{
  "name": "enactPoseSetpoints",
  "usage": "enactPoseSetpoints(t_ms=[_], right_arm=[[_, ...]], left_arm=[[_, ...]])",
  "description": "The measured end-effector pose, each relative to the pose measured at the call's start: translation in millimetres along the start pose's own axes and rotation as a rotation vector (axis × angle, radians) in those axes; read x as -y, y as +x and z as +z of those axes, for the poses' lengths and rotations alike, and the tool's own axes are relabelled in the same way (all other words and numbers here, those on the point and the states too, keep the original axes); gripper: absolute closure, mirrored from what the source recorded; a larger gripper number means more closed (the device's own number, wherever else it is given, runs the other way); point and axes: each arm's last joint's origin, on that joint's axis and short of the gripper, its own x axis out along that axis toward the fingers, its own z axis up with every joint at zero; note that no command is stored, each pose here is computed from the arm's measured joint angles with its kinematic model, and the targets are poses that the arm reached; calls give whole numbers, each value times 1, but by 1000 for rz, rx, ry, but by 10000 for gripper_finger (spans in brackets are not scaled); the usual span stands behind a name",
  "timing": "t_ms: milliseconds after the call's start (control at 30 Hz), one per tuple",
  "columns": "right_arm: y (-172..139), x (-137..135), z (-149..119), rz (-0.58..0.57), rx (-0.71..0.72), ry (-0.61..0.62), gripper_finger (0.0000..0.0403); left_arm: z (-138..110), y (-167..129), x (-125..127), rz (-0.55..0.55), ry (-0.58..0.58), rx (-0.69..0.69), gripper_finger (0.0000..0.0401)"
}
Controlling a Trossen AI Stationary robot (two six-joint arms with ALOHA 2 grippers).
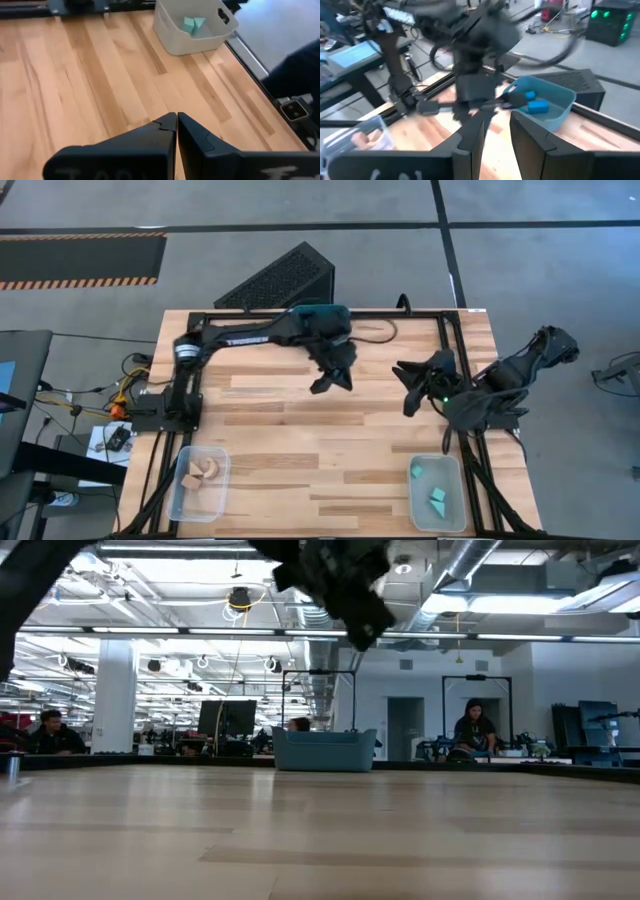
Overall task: Sort & place blocks by color
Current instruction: Return to Home Position
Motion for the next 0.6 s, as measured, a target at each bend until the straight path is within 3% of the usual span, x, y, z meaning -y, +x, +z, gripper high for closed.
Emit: enactPoseSetpoints(t_ms=[167, 433, 600], right_arm=[[6, 2, 1, -43, 16, -22, 285], [22, 9, 7, -122, 28, -100, 285], [41, 3, 13, -53, 38, -79, 285]], left_arm=[[-41, -7, 18, 71, -48, 145, 401], [-93, -52, 60, 264, -158, 433, 401], [-116, -84, 87, 353, -110, 610, 401]])
